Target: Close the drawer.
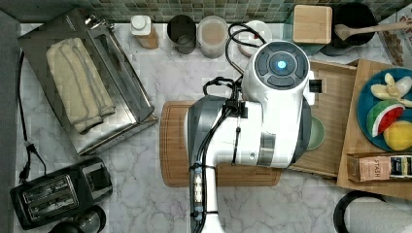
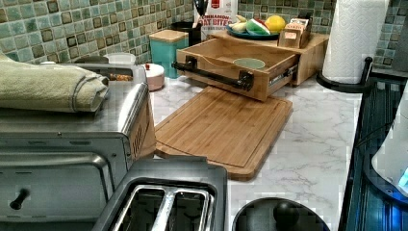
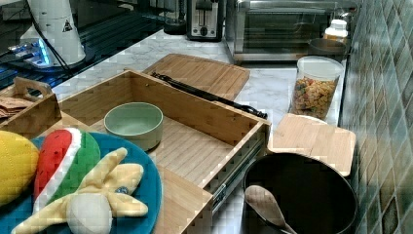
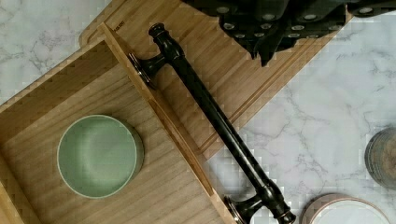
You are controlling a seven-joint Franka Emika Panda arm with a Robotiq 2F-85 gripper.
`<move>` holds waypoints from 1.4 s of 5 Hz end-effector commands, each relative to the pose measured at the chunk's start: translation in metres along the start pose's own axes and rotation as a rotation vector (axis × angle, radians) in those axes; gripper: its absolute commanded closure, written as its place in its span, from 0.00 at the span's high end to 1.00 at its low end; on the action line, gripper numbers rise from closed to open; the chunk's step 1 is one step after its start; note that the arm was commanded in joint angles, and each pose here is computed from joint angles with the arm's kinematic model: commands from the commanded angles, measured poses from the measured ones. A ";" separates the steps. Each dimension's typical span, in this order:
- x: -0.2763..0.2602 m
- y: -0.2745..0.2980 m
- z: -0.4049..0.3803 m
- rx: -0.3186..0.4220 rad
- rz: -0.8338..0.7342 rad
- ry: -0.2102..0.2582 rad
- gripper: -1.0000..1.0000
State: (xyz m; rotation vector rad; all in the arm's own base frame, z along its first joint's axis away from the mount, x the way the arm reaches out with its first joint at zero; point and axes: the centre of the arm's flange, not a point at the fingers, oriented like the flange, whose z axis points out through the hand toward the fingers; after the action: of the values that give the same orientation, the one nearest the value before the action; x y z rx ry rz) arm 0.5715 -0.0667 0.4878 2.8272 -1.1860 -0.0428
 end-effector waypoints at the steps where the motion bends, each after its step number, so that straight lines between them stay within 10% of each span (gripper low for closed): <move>1: 0.001 0.000 0.003 -0.007 -0.001 0.000 0.00; 7: -0.021 -0.084 0.111 0.002 -0.447 0.049 0.00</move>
State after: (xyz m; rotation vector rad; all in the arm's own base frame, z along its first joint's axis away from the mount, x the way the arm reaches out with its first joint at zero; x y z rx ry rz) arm 0.5977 -0.0485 0.3597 2.9443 -0.8140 0.0019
